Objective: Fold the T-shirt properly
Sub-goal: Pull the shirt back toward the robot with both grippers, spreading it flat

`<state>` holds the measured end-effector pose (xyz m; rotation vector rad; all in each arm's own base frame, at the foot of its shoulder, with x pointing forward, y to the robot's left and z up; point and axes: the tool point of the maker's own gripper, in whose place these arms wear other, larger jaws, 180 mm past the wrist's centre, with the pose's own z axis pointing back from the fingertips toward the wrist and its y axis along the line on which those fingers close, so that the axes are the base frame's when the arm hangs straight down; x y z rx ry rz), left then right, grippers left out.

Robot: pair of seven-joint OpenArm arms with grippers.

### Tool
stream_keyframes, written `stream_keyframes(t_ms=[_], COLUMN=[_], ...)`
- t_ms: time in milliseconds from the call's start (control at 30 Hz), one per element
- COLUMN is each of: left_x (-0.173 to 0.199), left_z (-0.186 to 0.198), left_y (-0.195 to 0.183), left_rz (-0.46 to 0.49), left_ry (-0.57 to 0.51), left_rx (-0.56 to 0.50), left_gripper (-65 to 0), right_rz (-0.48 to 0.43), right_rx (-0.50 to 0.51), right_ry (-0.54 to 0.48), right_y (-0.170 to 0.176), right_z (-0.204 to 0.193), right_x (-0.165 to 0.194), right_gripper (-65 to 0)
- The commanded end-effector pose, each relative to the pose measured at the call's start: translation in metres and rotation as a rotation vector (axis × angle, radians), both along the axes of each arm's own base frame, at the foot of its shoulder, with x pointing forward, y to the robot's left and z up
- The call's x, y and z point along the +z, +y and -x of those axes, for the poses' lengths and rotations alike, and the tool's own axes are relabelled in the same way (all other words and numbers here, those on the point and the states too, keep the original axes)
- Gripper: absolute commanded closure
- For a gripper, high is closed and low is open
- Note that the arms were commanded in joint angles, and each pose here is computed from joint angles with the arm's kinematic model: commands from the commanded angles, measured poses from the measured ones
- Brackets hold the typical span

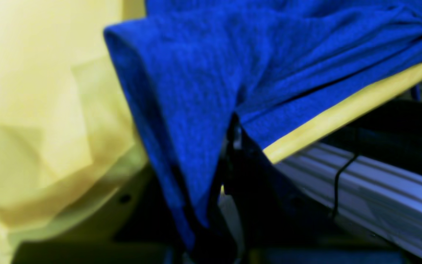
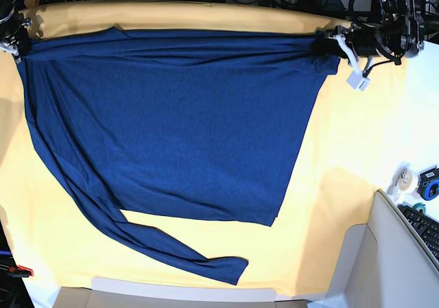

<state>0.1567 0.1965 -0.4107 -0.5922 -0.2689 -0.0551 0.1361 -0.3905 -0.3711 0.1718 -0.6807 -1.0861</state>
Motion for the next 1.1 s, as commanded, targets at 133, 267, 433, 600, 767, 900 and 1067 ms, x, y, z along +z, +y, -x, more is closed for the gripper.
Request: stream_keyframes(t_ms=[133,267,433,600,767,900,1067], left_x=[-0.003,-0.009,-0.008,0.008,0.008,0.013,0.02], left_z=[0.02,0.036,0.054,0.063,0.059,0.04,0.029], left_y=[0.008,0.004,-0.003,-0.02,-0.02,-0.022,-0.025], left_rz=[-0.026,-0.014,-0.007,0.0,-0.002,0.0,0.0], left_ry=[0.038,0.075,0.097,0.059,0.049,0.001,-0.034], left_rx=[-0.005,0.001,-0.016,-0.058,-0.057,-0.062,-0.073], left_gripper=[-0.1,-0.1,-0.1,-0.1,-0.1,-0.1,-0.1], right_rz=[0.063,0.079,0.102,0.122,0.124,0.119,0.118], right_rx=[-0.011,0.023,0.04,-0.003,-0.003,0.001,-0.001], right_ry=[0.025,0.055,0.078,0.087,0.087,0.068,0.053], right_y=[-0.015,-0.013,-0.018,-0.03,-0.03,-0.028,-0.027], right_z=[0.016,0.027,0.041,0.056,0.055,0.048,0.042], right_x=[0.008,0.005,0.006,0.012,0.013,0.013,0.014], right_gripper=[0.0,0.0,0.0,0.0,0.0,0.0,0.0])
